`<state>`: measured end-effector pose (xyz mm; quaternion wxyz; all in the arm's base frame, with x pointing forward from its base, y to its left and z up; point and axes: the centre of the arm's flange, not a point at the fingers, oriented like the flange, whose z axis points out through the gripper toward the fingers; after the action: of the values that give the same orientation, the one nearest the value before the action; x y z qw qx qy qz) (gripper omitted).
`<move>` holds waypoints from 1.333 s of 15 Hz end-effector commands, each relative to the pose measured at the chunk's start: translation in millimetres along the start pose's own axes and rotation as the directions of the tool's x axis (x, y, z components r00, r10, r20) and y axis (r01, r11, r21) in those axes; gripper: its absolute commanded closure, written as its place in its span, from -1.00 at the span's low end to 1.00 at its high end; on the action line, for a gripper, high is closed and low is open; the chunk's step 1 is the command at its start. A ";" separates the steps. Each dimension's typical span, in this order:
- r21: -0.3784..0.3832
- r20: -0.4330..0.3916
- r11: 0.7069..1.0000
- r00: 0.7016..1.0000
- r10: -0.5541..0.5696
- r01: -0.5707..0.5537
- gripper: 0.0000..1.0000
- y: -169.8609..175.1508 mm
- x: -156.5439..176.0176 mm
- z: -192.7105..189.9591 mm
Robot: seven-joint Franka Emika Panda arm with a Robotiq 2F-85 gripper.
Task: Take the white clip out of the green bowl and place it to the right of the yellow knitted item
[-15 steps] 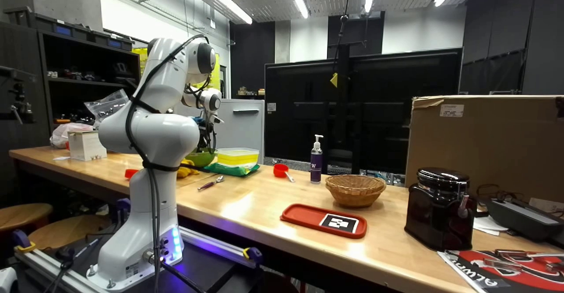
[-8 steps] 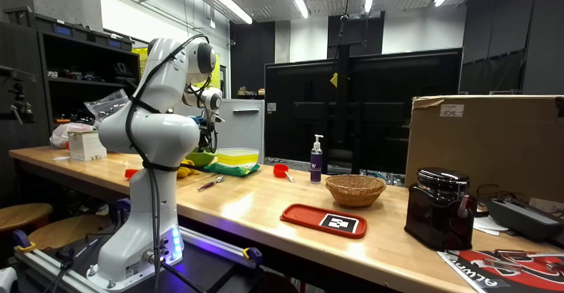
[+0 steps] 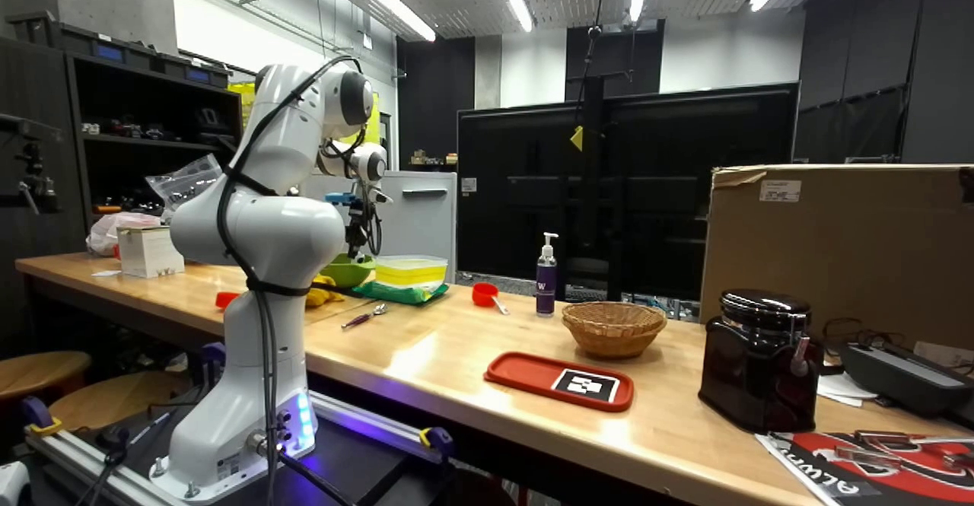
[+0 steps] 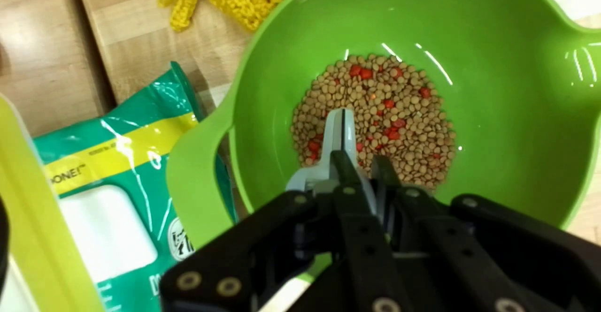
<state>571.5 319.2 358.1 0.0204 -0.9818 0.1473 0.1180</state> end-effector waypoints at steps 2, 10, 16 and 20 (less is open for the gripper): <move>-0.029 0.020 0.999 1.000 0.016 -0.015 0.94 11.6 -8.4 -41.4; -0.060 0.045 0.997 0.998 0.051 -0.048 0.94 22.8 -26.2 -81.4; -0.068 0.033 0.992 0.993 0.109 -0.107 0.94 41.8 -50.0 -110.1; -0.062 0.022 0.986 0.988 0.154 -0.153 0.94 56.6 -66.6 -124.3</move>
<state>545.7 289.0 479.4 -0.0131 -0.9703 0.1972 0.1394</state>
